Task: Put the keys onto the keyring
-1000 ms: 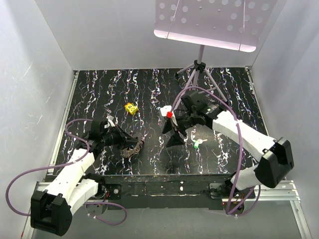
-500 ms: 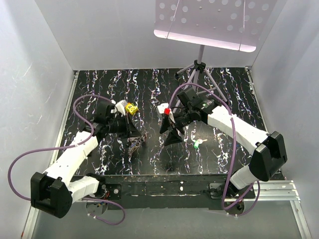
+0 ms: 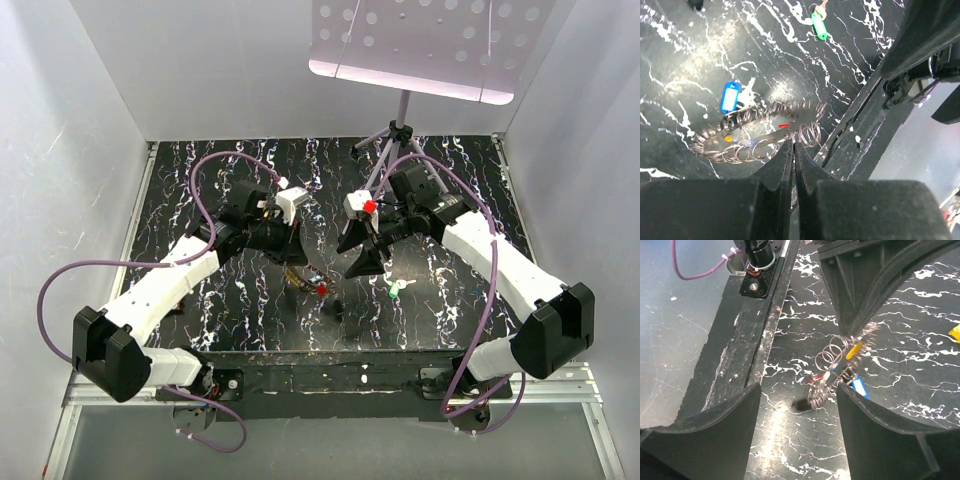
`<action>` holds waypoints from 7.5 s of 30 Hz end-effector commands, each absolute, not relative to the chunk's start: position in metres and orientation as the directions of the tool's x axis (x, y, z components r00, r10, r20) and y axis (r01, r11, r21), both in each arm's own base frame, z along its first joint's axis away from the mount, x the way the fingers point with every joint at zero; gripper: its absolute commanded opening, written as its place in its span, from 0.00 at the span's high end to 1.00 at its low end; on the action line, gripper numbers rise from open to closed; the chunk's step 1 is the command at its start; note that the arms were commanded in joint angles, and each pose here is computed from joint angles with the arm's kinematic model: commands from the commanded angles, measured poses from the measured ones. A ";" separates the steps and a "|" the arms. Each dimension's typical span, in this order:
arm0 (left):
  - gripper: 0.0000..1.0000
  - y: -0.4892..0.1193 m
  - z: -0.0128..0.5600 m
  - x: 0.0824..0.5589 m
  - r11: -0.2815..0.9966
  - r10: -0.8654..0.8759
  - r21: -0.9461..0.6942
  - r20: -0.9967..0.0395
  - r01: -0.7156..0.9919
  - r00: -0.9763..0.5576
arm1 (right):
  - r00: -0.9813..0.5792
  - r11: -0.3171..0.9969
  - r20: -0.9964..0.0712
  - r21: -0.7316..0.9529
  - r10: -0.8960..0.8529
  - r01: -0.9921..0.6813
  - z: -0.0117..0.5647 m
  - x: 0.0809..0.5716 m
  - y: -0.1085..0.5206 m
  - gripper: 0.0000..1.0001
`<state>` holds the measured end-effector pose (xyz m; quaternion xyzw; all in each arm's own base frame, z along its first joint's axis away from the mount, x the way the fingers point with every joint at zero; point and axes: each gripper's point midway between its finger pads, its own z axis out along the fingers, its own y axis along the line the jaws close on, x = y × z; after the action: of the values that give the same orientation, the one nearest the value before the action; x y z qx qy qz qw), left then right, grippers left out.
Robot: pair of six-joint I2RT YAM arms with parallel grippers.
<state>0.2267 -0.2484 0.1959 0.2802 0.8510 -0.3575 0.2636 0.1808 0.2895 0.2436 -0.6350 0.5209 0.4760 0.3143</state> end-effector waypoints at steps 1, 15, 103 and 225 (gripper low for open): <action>1.00 -0.266 0.219 0.225 0.450 0.391 -0.334 -0.760 0.828 -0.519 | -0.017 -0.279 -0.949 0.110 -0.316 -0.954 0.248 0.177 0.296 0.30; 1.00 -0.292 0.205 0.207 0.358 0.429 -0.271 -0.802 0.893 -0.415 | -0.037 -0.268 -0.960 0.114 -0.276 -0.957 0.212 0.185 0.308 0.40; 0.66 -0.272 0.195 0.191 0.404 0.169 -0.108 -0.967 0.909 -0.190 | 0.215 -0.390 -0.933 -0.090 -0.288 -0.916 0.193 0.153 0.301 0.99; 1.00 -0.292 0.219 0.155 0.322 -0.047 -0.055 -0.998 0.945 -0.042 | -0.011 -0.431 -0.982 0.092 -0.188 -0.898 0.222 0.144 0.295 0.64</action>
<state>0.1545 -0.2922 0.1909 0.4099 0.6162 -0.4147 0.5294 0.1529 0.2943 0.1943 -0.6253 0.4824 0.5395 0.2919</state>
